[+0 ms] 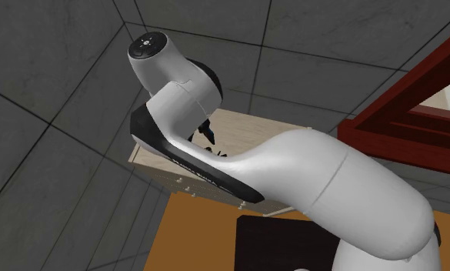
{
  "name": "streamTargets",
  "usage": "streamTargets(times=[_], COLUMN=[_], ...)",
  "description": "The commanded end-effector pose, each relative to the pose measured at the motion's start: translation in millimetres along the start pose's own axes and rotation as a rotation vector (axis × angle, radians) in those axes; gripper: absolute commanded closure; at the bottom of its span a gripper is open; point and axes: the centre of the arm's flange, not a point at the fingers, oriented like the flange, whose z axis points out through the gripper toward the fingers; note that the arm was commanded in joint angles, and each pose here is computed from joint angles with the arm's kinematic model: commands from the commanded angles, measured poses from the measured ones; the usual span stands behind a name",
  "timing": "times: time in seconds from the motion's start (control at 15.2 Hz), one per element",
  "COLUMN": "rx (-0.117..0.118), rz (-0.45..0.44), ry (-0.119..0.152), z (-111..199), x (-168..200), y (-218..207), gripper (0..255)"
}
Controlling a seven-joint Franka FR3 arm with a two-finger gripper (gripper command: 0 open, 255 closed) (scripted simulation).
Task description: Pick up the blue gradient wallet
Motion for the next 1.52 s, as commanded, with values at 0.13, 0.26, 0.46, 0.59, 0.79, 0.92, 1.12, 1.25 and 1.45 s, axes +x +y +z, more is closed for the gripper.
streamTargets(times=[0.13,0.26,0.46,0.59,0.79,0.92,1.12,1.25,1.45], rx=[0.000,0.000,0.000,0.000,0.000,0.000,0.000,0.000,0.000], rz=[0.000,0.000,0.000,0.000,0.000,0.000,0.000,0.000,0.000], ry=[0.000,0.000,0.000,0.000,0.000,0.000,0.000,0.000,0.000], z=[19,19,19,19,19,14,-2,-13,-28], x=[-2,-2,-2,-2,-2,-2,0,0,1], y=[0,0,0,0,-1,0,0,0,0], gripper=[0,255,255,255,255,255,255,255,255])
